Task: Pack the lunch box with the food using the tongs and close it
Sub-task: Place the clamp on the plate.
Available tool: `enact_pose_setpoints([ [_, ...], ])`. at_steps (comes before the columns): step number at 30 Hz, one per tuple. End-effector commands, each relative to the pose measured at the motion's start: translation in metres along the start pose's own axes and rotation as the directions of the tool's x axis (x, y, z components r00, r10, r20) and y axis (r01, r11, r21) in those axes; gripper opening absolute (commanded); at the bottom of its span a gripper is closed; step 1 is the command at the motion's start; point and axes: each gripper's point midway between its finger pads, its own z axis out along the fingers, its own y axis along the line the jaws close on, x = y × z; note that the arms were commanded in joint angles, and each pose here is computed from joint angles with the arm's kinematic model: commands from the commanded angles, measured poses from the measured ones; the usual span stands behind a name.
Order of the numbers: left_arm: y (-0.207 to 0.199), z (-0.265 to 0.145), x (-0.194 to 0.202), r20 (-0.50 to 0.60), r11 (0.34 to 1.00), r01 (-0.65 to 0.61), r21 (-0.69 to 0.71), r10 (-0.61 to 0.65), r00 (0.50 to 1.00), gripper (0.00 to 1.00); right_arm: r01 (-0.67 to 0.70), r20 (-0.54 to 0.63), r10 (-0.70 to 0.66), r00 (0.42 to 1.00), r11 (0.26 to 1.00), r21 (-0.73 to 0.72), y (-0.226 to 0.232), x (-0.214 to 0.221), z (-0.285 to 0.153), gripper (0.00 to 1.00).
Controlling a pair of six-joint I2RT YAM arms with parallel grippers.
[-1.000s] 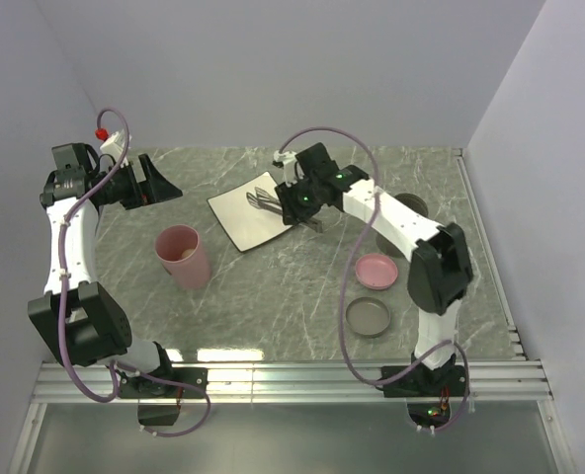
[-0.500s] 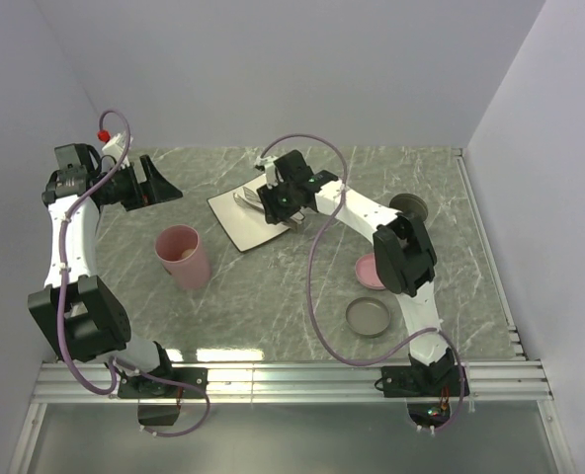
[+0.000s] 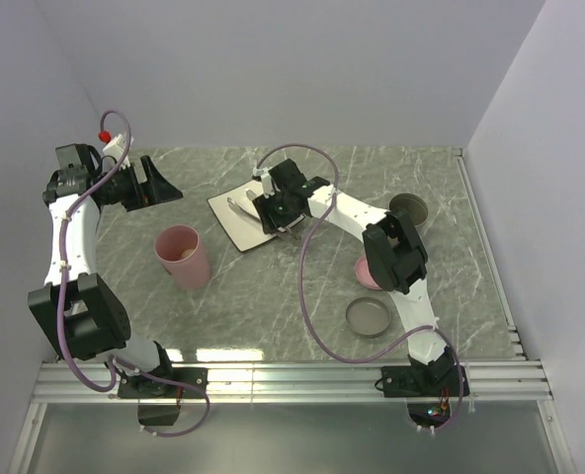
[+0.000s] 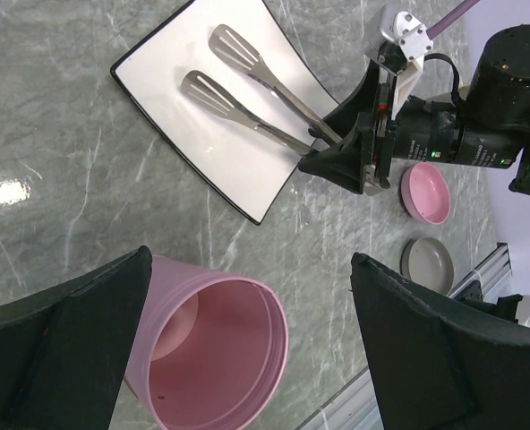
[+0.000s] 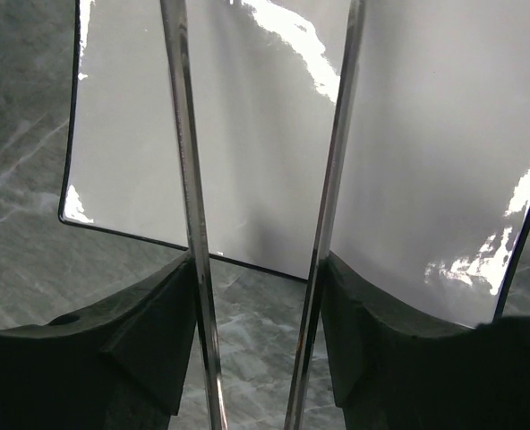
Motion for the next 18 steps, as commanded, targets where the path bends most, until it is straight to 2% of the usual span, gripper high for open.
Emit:
enact_pose_setpoints([
  [1,-0.006,-0.003,-0.012,0.02,0.999,-0.037,0.006,0.037,0.999,0.99,0.008,0.028,-0.008,1.0,1.0,-0.006,0.006,-0.012,0.001,0.62],
  [10,-0.005,-0.002,-0.011,0.014,1.0,-0.03,0.008,0.03,0.999,0.99,0.002,-0.026,-0.002,1.0,1.0,0.019,-0.002,0.0,0.01,0.67],
  [13,-0.005,-0.003,-0.012,0.018,0.998,-0.067,0.006,0.067,0.998,0.99,0.002,-0.046,-0.001,0.999,0.999,0.035,-0.005,0.004,0.012,0.68],
  [17,-0.003,-0.003,-0.011,0.017,0.998,-0.065,0.001,0.065,0.998,0.99,0.0,-0.051,0.002,0.999,0.999,0.049,-0.007,0.008,0.01,0.78],
  [18,-0.003,-0.003,-0.011,0.016,0.998,-0.064,0.003,0.064,0.998,0.99,0.0,-0.045,0.002,0.999,0.999,0.049,-0.006,0.006,0.007,0.84],
])
